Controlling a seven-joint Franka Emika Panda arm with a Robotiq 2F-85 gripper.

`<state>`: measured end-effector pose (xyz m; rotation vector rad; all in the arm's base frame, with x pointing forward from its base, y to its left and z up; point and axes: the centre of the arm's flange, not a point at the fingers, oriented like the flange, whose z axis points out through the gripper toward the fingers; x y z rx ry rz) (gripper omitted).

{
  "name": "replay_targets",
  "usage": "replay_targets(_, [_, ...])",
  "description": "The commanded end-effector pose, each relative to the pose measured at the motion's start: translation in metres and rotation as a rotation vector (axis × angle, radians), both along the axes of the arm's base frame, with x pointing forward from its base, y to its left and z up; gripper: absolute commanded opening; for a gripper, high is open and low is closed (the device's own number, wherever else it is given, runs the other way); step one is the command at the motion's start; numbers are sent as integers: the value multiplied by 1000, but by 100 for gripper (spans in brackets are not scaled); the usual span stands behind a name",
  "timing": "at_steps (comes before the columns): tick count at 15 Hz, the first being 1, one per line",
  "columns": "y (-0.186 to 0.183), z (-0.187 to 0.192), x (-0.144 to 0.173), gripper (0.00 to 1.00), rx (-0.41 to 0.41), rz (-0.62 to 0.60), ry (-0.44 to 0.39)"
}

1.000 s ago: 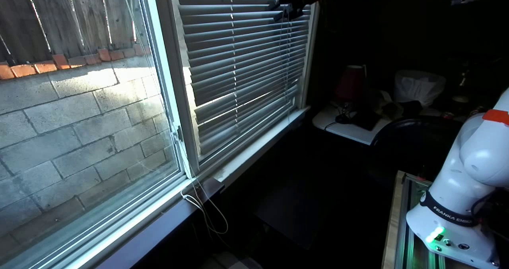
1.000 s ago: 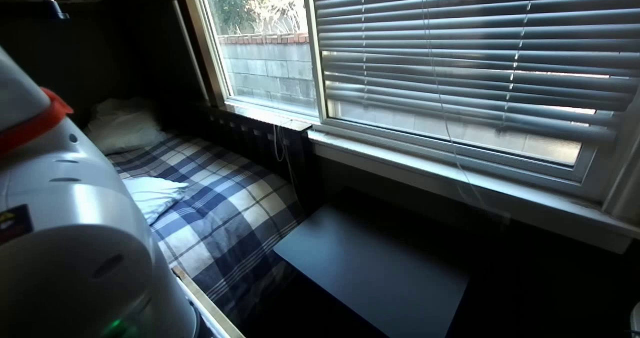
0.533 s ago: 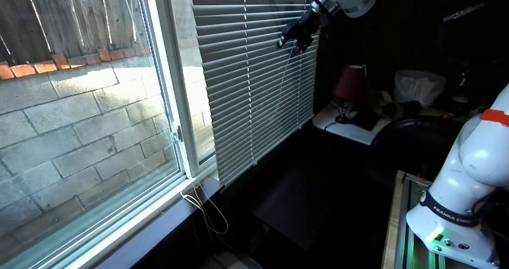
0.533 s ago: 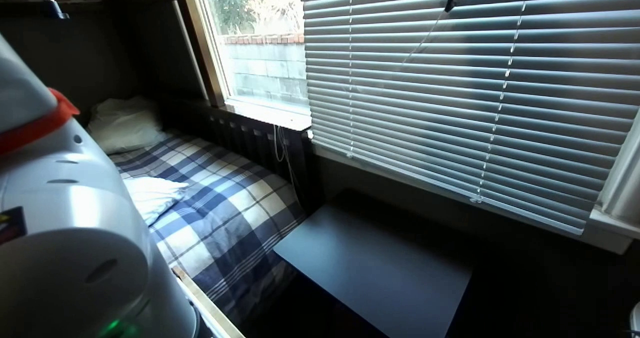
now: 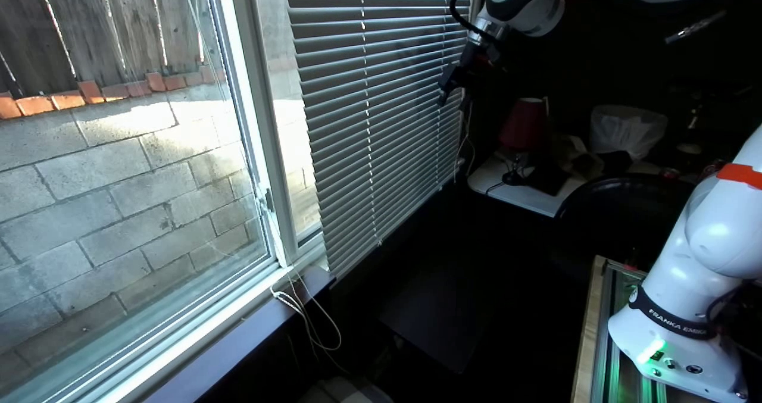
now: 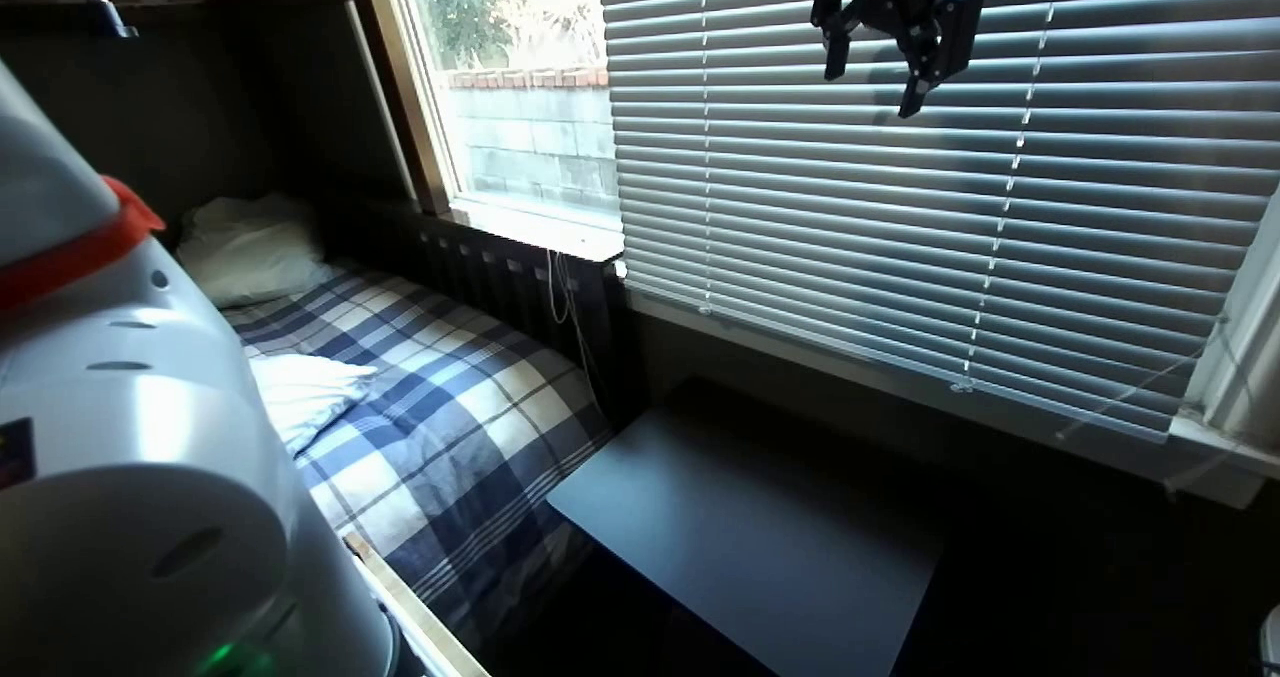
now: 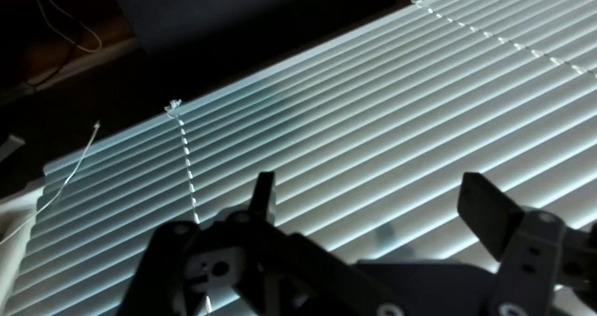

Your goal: Pull down the white rope to the far right of the window

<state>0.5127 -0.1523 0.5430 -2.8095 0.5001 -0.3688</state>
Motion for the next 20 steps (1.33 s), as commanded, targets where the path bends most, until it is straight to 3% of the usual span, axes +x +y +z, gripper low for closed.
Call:
replay_targets(1, [-4,-9,-12,100,-20,-20,81])
replay_targets(5, [-20,-5,-15,100,-126,8,50])
replay_targets(12, [-57,50,8,100,-324,85,-314])
replay_targets(14, [-63,66,11,100,-402,90,-378])
replay_targets(20, [-82,92,14,100,-506,87,-457])
